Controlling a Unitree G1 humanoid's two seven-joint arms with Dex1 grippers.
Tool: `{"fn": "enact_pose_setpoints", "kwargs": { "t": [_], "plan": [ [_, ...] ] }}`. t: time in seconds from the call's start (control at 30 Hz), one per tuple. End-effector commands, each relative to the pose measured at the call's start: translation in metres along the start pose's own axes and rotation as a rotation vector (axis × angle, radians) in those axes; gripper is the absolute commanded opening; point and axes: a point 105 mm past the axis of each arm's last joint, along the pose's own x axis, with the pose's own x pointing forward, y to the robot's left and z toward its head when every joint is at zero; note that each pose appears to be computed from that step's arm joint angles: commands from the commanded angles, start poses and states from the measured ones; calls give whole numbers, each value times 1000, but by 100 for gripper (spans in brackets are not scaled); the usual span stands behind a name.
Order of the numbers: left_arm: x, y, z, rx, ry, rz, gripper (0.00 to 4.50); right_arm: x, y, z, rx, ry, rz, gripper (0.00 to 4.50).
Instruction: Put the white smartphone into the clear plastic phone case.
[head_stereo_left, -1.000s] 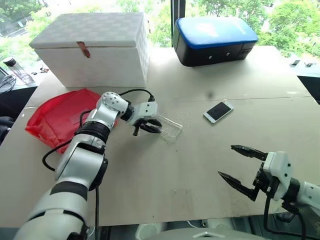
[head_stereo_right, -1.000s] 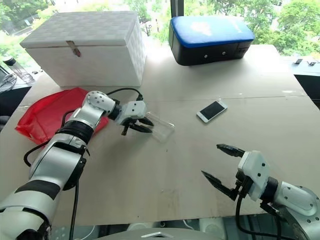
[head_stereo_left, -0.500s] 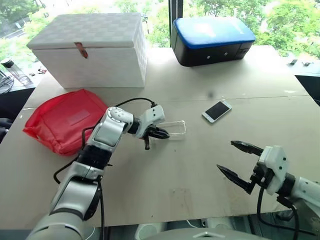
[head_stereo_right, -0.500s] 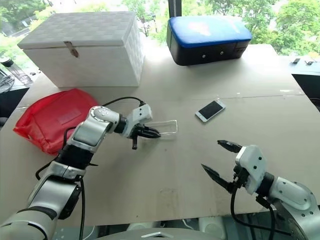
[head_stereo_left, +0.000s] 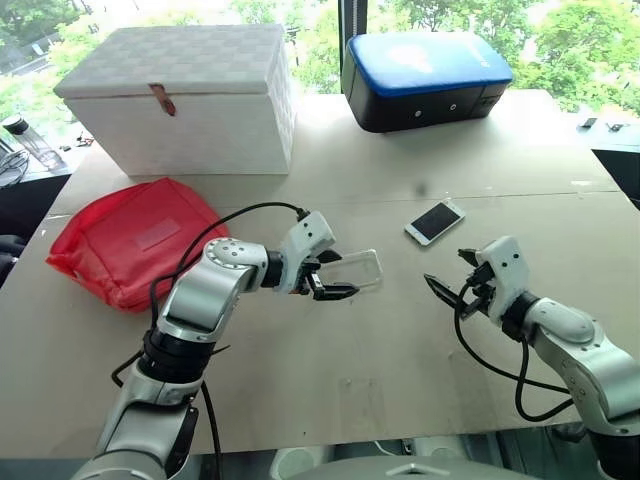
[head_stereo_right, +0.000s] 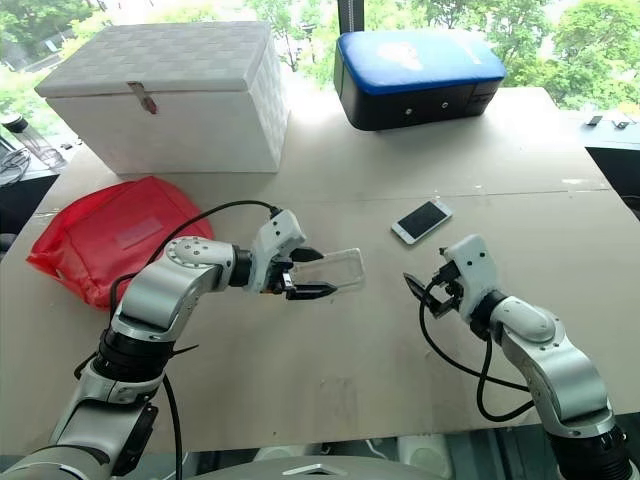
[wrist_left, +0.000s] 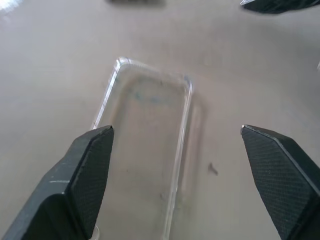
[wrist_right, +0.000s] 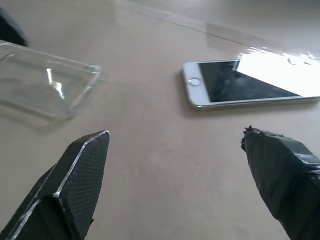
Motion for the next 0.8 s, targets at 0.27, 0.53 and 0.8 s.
{"fn": "enact_pose_setpoints", "kwargs": {
  "t": [0.27,0.53,0.8],
  "plan": [
    [-16,-10,19,71,-128,129,407,57,-20,40,295,227,-340,450],
    [-17,-9,19,67,-129,162,407,71,-7,31,416,341,-396,450],
    [-14,-13,22,62,-134,163,407,95,18,55,162,279,-271,450]
  ]
}}
